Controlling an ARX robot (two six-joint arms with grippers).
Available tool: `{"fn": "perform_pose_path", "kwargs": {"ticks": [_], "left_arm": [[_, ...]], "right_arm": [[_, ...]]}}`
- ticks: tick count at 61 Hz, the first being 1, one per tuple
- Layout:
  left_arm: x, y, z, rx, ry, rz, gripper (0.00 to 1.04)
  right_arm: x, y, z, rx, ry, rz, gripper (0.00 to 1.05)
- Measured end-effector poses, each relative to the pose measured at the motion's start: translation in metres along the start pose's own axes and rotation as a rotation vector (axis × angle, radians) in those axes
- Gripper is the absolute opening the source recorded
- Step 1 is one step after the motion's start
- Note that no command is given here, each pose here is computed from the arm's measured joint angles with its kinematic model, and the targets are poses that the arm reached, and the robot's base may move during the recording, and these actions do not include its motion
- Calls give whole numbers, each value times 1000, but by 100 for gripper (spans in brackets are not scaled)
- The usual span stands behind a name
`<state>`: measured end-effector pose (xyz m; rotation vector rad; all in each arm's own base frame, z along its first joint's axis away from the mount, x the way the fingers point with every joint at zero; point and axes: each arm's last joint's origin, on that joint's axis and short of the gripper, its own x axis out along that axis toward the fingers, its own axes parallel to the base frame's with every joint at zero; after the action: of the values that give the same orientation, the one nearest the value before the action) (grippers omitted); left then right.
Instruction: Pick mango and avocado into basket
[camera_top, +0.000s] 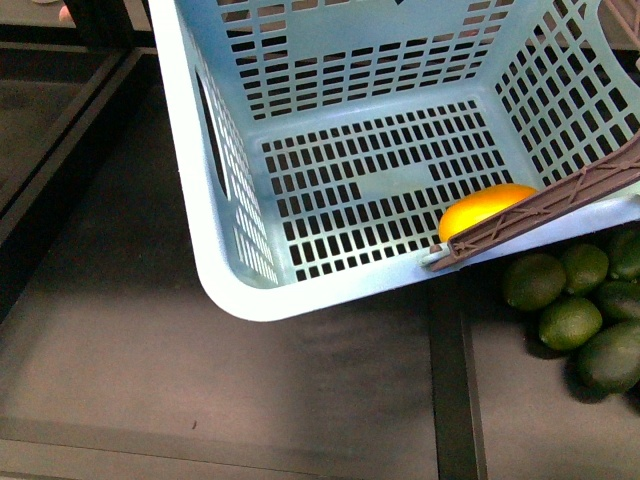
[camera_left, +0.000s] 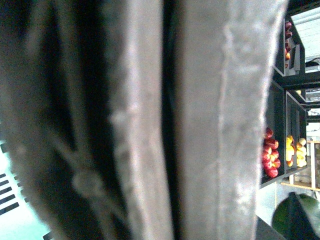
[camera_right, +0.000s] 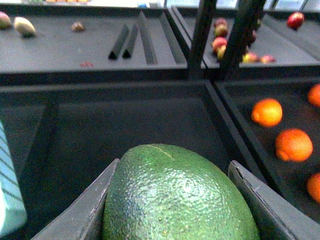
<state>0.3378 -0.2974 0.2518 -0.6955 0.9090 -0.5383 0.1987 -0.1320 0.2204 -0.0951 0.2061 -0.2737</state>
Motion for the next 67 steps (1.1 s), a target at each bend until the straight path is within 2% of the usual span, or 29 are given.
{"fn": "perform_pose_path", "kwargs": {"ticks": [2, 6, 18, 31, 46, 54, 56, 61, 67], "left_arm": [[0, 0, 0, 0, 0, 0, 26], [0, 0, 0, 0, 1, 0, 26], [0, 0, 0, 0, -1, 0, 26], [0, 0, 0, 0, 0, 0, 26], [0, 0, 0, 0, 0, 0, 26], [0, 0, 0, 0, 0, 0, 26], [0, 0, 0, 0, 0, 0, 26], [0, 0, 0, 0, 0, 0, 26], [0, 0, 0, 0, 0, 0, 26]], "right_arm": [[-2, 18, 13, -1, -46, 23, 57], [2, 42, 23, -6, -77, 51, 57], [29, 114, 27, -20, -62, 128, 56], [46, 166, 32, 3, -51, 168, 56], [57, 196, 33, 28, -30, 181, 56], [60, 199, 31, 49, -19, 178, 56], [60, 199, 31, 52, -17, 177, 58], [62, 200, 29, 75, -8, 172, 71], [64, 201, 26, 100, 5, 167, 72]]}}
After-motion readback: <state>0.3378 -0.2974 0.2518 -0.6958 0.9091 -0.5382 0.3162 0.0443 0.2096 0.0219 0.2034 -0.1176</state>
